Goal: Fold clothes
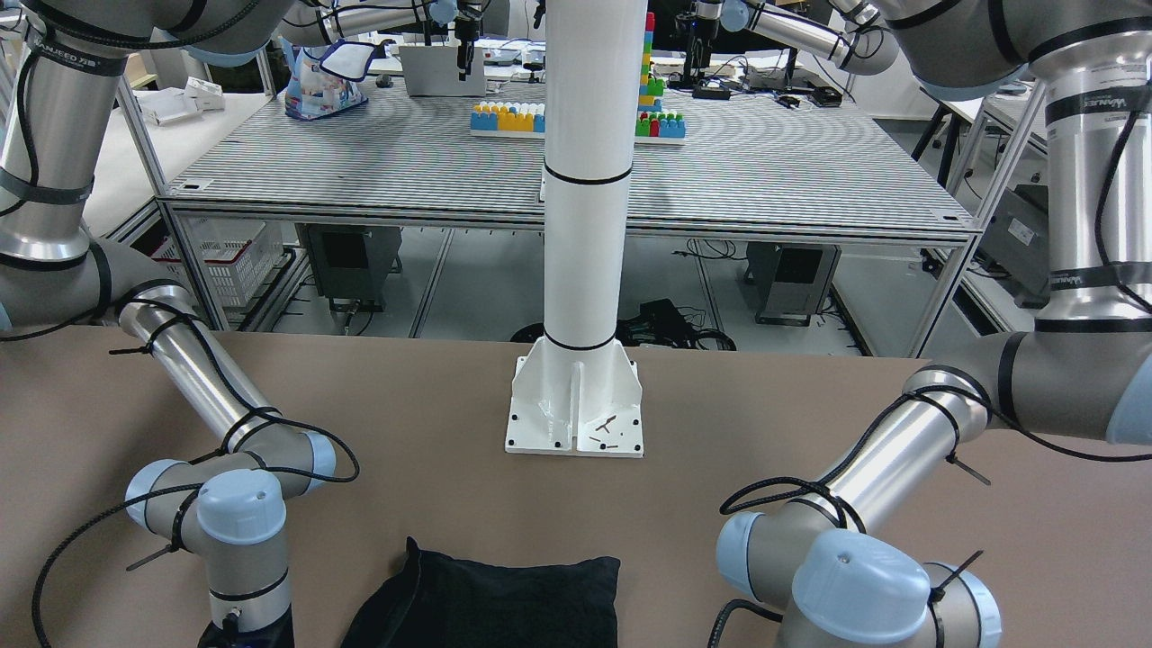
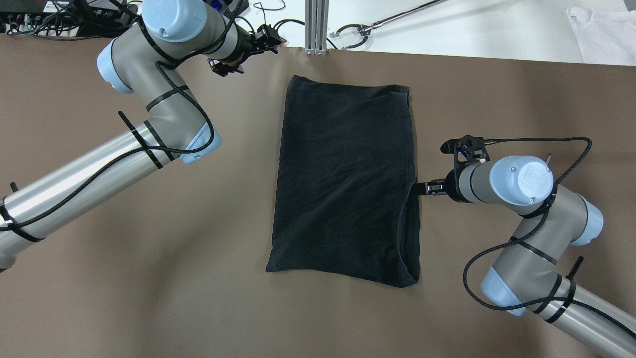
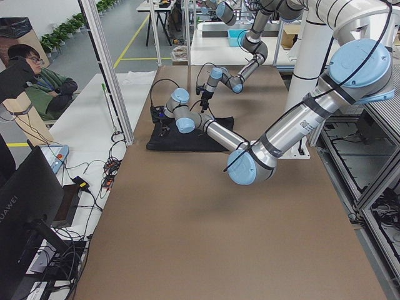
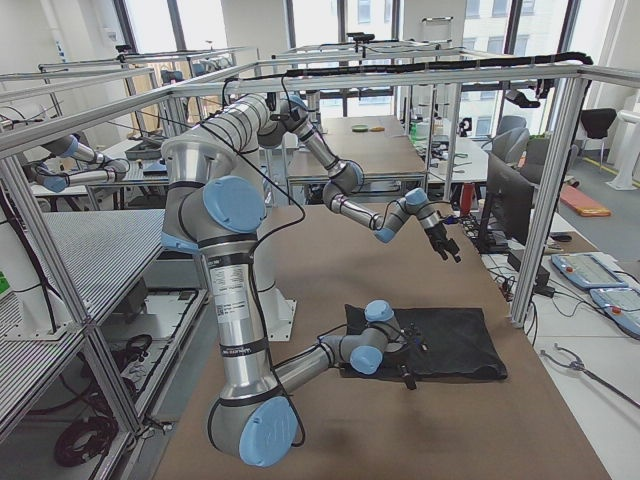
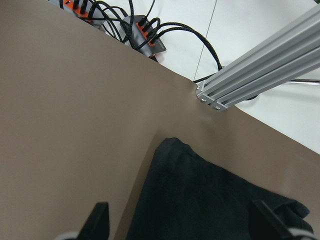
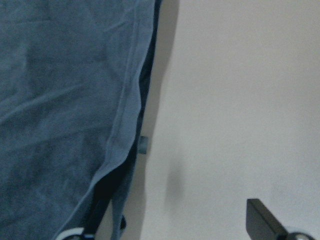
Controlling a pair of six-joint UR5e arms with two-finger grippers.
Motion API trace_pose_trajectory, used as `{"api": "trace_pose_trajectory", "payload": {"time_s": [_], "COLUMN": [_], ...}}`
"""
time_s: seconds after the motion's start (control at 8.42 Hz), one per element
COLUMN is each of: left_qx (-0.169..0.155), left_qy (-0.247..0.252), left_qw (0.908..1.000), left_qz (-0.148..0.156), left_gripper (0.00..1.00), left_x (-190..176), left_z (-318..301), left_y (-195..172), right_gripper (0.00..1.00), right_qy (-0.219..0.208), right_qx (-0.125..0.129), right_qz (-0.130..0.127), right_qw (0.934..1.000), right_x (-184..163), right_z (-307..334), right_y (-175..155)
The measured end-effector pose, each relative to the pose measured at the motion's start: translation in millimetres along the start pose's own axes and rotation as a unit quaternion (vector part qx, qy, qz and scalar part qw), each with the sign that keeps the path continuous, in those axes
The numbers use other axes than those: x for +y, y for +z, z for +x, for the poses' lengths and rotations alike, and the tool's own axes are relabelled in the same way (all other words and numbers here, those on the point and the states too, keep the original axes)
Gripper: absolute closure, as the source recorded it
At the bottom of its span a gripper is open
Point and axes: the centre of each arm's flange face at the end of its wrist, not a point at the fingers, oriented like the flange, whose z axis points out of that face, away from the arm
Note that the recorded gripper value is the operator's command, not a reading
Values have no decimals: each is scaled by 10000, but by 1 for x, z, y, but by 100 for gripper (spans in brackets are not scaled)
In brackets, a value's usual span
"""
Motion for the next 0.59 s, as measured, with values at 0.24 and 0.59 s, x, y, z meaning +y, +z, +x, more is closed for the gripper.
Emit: {"api": "trace_pose_trajectory", "payload": {"time_s": [0.24,0.59], "left_qx": [-1,10], "left_qy": [0,0], "left_qw": [10000,10000], "left_qz": [0,7], "left_gripper": [0,0], "left_x": [0,-1], "left_z": [0,1], "left_y": [0,-1], "right_gripper": [6,6], "right_qy": [232,704], "right_qx": [-360,-1042], "right_qz": [93,309], "right_qw": [9990,9916], "right_x": [-8,-3], "right_z": [-28,-87], "right_y": [-31,-44]}}
